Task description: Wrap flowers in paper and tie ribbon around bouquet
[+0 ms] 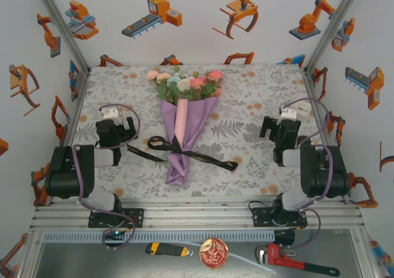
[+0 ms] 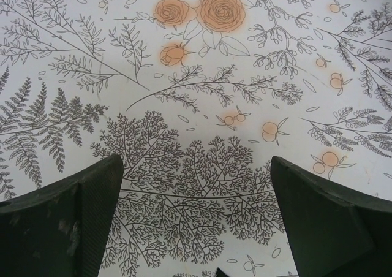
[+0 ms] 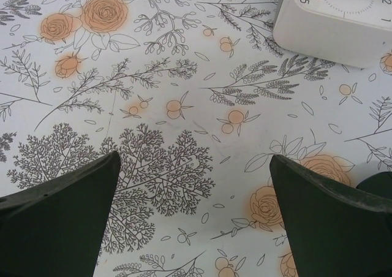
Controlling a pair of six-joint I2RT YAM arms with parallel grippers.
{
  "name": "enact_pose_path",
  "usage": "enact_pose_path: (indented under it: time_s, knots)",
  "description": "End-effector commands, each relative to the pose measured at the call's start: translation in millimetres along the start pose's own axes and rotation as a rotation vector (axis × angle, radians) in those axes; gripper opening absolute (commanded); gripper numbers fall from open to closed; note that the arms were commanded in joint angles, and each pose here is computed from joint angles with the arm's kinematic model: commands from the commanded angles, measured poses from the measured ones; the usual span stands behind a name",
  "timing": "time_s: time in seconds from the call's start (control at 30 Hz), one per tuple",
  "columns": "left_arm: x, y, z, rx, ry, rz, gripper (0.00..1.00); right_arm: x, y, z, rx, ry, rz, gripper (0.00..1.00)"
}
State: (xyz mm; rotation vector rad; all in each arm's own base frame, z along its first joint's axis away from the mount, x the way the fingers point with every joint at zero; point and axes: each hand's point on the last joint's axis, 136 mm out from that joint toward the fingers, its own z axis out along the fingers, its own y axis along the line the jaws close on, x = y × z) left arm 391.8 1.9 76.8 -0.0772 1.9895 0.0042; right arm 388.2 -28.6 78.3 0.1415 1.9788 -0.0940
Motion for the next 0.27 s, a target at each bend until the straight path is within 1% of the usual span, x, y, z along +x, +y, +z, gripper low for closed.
enact_pose_path:
  time_s: [0.0, 0.23]
  knots:
    - [-13.7, 0.4, 1.2, -0.010, -0.034, 0.022, 0.97, -12.2, 0.6, 0.8, -0.004, -0.049, -0.007, 0.99]
    - [-13.6, 0.3, 1.0, -0.010, -0.033, 0.023, 0.97, -11.1, 0.9, 0.5, -0.005, -0.045, -0.008, 0.99]
